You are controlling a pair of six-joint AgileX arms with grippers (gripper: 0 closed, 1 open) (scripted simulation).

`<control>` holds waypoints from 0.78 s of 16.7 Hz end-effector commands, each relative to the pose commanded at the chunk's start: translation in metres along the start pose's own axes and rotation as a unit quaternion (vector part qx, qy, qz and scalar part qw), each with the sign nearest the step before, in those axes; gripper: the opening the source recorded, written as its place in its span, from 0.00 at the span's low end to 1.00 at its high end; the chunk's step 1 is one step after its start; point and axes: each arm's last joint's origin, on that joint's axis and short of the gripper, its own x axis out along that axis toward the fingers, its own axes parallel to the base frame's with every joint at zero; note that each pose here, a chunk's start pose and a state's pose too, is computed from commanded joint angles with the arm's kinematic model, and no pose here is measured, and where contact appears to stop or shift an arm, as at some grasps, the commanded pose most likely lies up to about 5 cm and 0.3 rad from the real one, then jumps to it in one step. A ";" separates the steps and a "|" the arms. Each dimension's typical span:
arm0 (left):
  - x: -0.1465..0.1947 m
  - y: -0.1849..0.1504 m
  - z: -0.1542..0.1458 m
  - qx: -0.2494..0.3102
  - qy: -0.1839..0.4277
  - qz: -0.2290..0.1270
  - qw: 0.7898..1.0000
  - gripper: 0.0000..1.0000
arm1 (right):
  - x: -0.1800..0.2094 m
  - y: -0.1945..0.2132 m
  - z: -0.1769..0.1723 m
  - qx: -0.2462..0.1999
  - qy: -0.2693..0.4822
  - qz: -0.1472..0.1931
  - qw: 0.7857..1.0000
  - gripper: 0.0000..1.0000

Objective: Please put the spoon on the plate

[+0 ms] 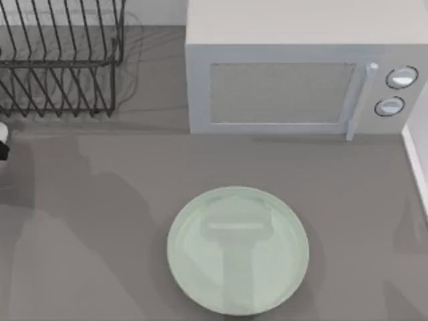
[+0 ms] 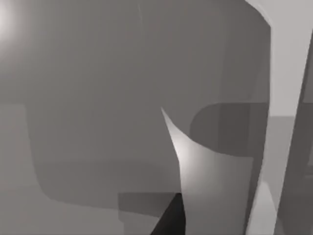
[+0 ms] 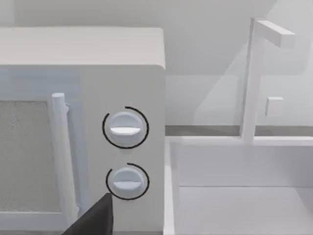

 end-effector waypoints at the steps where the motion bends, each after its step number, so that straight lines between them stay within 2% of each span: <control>1: -0.001 0.000 0.000 0.000 0.000 0.000 1.000 0.00 | 0.000 0.000 0.000 0.000 0.000 0.000 1.000 1.00; 4: -0.021 0.003 0.005 -0.001 -0.004 0.002 1.000 0.00 | 0.000 0.000 0.000 0.000 0.000 0.000 1.000 1.00; 10: -0.091 0.001 0.004 0.000 0.004 -0.002 1.000 0.00 | 0.000 0.000 0.000 0.000 0.000 0.000 1.000 1.00; 13: -0.100 0.000 0.004 0.000 0.000 0.000 1.000 0.00 | 0.000 0.000 0.000 0.000 0.000 0.000 1.000 1.00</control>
